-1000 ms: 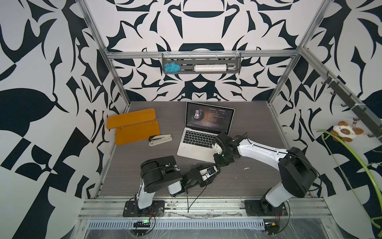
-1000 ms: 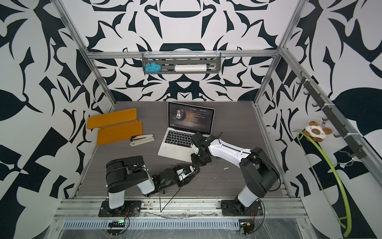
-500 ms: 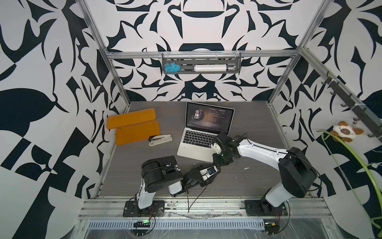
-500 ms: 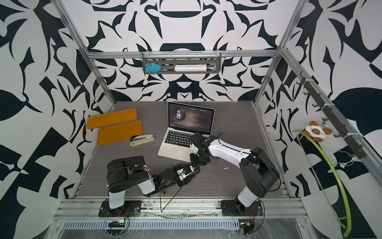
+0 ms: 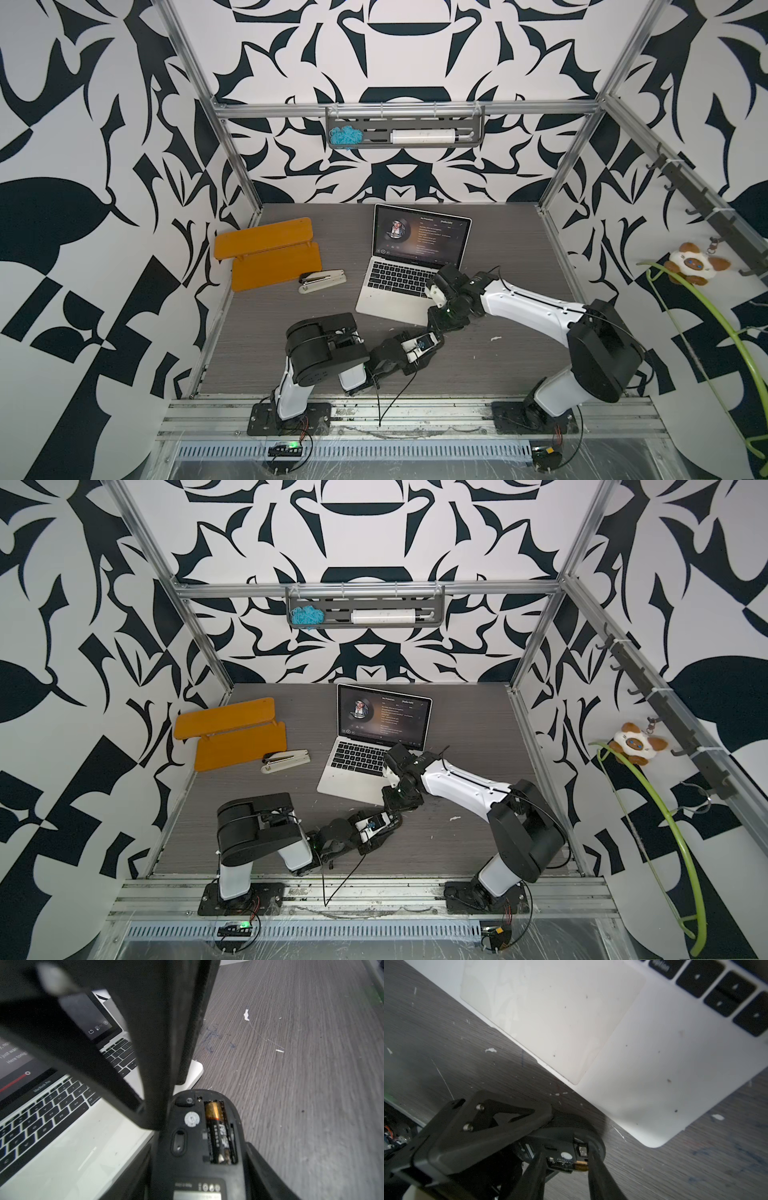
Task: Remove the wireless mouse receiver from the laptop
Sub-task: Insert the USB plug into the mouse, then pick up the lid from the center of the board, then close the lid on the mouse.
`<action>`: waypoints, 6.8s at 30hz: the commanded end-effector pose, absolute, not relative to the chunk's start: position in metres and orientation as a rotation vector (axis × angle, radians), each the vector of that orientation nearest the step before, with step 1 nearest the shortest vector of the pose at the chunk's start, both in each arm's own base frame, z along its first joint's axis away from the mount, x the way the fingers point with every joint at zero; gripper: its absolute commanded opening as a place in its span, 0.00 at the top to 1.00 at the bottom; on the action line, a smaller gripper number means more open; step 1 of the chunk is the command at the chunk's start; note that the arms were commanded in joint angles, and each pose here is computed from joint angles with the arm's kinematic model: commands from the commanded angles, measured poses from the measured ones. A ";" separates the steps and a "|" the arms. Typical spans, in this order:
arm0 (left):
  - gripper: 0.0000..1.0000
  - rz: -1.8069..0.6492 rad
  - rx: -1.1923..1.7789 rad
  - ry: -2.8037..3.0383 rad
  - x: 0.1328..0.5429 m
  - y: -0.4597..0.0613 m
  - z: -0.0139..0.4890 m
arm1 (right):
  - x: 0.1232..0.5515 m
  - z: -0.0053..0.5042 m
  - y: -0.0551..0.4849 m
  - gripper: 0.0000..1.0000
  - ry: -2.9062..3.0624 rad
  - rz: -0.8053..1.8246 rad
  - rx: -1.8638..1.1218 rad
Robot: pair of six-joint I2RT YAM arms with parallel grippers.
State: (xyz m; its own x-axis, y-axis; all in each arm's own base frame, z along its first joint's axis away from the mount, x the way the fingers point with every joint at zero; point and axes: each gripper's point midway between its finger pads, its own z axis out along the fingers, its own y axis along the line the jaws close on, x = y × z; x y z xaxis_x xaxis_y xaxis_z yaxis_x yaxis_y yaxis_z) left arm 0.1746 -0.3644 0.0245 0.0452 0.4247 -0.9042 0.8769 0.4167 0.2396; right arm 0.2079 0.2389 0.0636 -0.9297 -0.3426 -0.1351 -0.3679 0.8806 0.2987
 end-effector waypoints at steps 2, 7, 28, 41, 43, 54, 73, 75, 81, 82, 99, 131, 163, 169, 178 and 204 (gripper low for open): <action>0.49 -0.295 1.452 1.779 0.159 -0.314 -0.062 | 0.214 0.081 0.240 0.62 2.920 0.494 -0.566; 0.48 -0.371 1.484 1.798 0.152 -0.320 -0.064 | 0.245 0.089 0.197 0.60 2.877 0.293 -0.405; 0.48 -0.488 1.510 1.875 0.146 -0.317 -0.063 | 0.275 0.063 0.124 0.51 2.945 -0.354 -0.478; 0.48 -0.485 1.515 1.884 0.146 -0.318 -0.067 | 0.295 0.041 0.124 0.59 2.986 -0.293 -0.477; 0.48 -0.480 1.513 1.888 0.147 -0.317 -0.068 | 0.296 0.037 0.124 0.60 2.996 -0.287 -0.476; 0.48 -0.465 1.511 1.892 0.148 -0.316 -0.069 | 0.287 0.018 0.112 0.70 3.060 -0.286 -0.438; 0.48 -0.466 1.497 1.880 0.149 -0.314 -0.063 | 0.287 0.092 0.157 1.00 2.905 0.238 -0.349; 0.48 -0.479 1.494 1.876 0.149 -0.314 -0.062 | 0.287 0.117 0.173 1.00 2.822 0.474 -0.332; 0.48 -0.506 1.485 1.867 0.148 -0.312 -0.062 | 0.262 0.153 0.225 1.00 2.567 1.215 -0.312; 0.48 -0.511 1.477 1.863 0.149 -0.311 -0.060 | 0.255 0.154 0.232 1.00 2.541 1.316 -0.310; 0.50 -0.686 1.456 1.858 0.140 -0.297 -0.056 | 0.205 0.129 0.256 1.00 2.408 1.760 -0.242; 0.50 -0.786 1.474 1.819 0.134 -0.298 -0.058 | 0.174 0.071 0.245 1.00 2.586 1.708 -0.202; 0.50 -0.831 1.495 1.815 0.128 -0.301 -0.060 | 0.194 0.062 0.236 0.72 2.688 1.501 -0.169; 0.50 -0.836 1.500 1.817 0.128 -0.303 -0.061 | 0.198 0.061 0.237 0.64 2.700 1.486 -0.173; 0.51 -0.836 1.502 1.820 0.128 -0.303 -0.062 | 0.196 0.050 0.226 0.49 2.774 1.345 -0.172; 0.51 -0.832 1.501 1.827 0.129 -0.303 -0.063 | 0.182 0.029 0.238 0.57 2.871 1.214 -0.298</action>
State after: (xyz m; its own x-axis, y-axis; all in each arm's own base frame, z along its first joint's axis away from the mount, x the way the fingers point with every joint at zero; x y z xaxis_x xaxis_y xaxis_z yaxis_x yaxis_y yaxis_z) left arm 0.1593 -0.3439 0.0160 -0.0122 0.3298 -0.9440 0.9854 0.1644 0.0447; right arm 0.1779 0.2397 0.0296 -0.9839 -0.1673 -0.0624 -0.1587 0.6587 0.7355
